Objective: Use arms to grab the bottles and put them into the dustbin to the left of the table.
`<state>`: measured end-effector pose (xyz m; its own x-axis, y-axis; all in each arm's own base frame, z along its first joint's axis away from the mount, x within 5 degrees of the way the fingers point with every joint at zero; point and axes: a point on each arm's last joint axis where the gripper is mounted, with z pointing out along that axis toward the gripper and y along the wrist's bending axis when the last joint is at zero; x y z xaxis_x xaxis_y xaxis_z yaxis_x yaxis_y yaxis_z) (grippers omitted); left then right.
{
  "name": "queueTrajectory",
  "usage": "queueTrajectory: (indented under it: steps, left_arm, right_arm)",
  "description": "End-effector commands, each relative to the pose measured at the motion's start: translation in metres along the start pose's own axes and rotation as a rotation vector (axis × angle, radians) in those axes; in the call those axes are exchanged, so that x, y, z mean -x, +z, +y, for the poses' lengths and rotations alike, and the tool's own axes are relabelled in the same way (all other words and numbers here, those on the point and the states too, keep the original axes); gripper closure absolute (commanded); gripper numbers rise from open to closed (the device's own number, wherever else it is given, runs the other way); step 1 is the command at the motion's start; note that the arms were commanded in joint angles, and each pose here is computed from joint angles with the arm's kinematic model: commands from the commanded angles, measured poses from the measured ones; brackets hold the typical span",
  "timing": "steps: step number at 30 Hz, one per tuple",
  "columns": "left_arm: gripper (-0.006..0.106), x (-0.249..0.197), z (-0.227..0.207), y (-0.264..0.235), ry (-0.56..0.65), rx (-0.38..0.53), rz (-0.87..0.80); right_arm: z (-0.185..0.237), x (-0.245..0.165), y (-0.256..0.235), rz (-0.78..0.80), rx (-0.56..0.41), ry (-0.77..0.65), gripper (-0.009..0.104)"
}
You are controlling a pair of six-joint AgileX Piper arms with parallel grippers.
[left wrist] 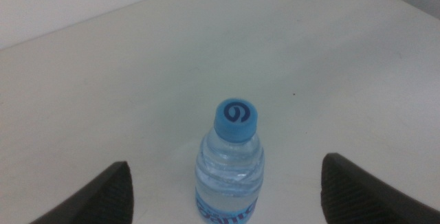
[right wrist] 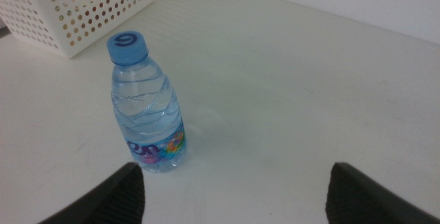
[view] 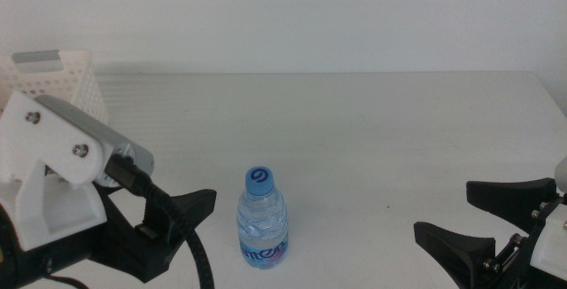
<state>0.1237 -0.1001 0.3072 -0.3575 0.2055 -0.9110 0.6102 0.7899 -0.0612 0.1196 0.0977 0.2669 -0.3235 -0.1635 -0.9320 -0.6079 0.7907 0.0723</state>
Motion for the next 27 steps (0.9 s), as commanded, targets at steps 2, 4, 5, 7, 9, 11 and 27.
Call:
queueTrajectory:
  steps: [2,4,5,7,9,11,27]
  left_arm:
    - [0.012,0.018,-0.002,-0.004,-0.008,-0.013,-0.128]
    - [0.012,0.016,-0.002,-0.003,-0.008,-0.013,-0.123]
    - [0.012,0.014,-0.002,-0.002,-0.007,-0.012,-0.120]
    - [0.012,0.007,-0.001,0.001,0.016,-0.007,-0.127]
    - [0.012,-0.004,0.000,0.005,0.022,-0.006,-0.140]
    - [0.012,-0.017,0.001,0.010,0.001,-0.011,-0.191]
    - [0.012,-0.098,0.007,0.009,-0.002,-0.017,-0.442]
  right_arm:
    - [0.001,0.020,-0.004,-0.112,0.007,-0.021,0.024]
    - [0.001,0.020,-0.004,-0.112,0.007,-0.019,0.024]
    - [0.001,0.020,-0.004,-0.112,0.007,-0.019,0.024]
    - [0.001,0.020,-0.004,-0.112,0.007,-0.019,0.024]
    - [0.001,0.020,-0.004,-0.112,0.007,-0.019,0.024]
    - [0.001,0.020,-0.004,-0.112,0.007,-0.019,0.024]
    - [0.001,0.020,-0.004,-0.112,0.007,-0.019,0.024]
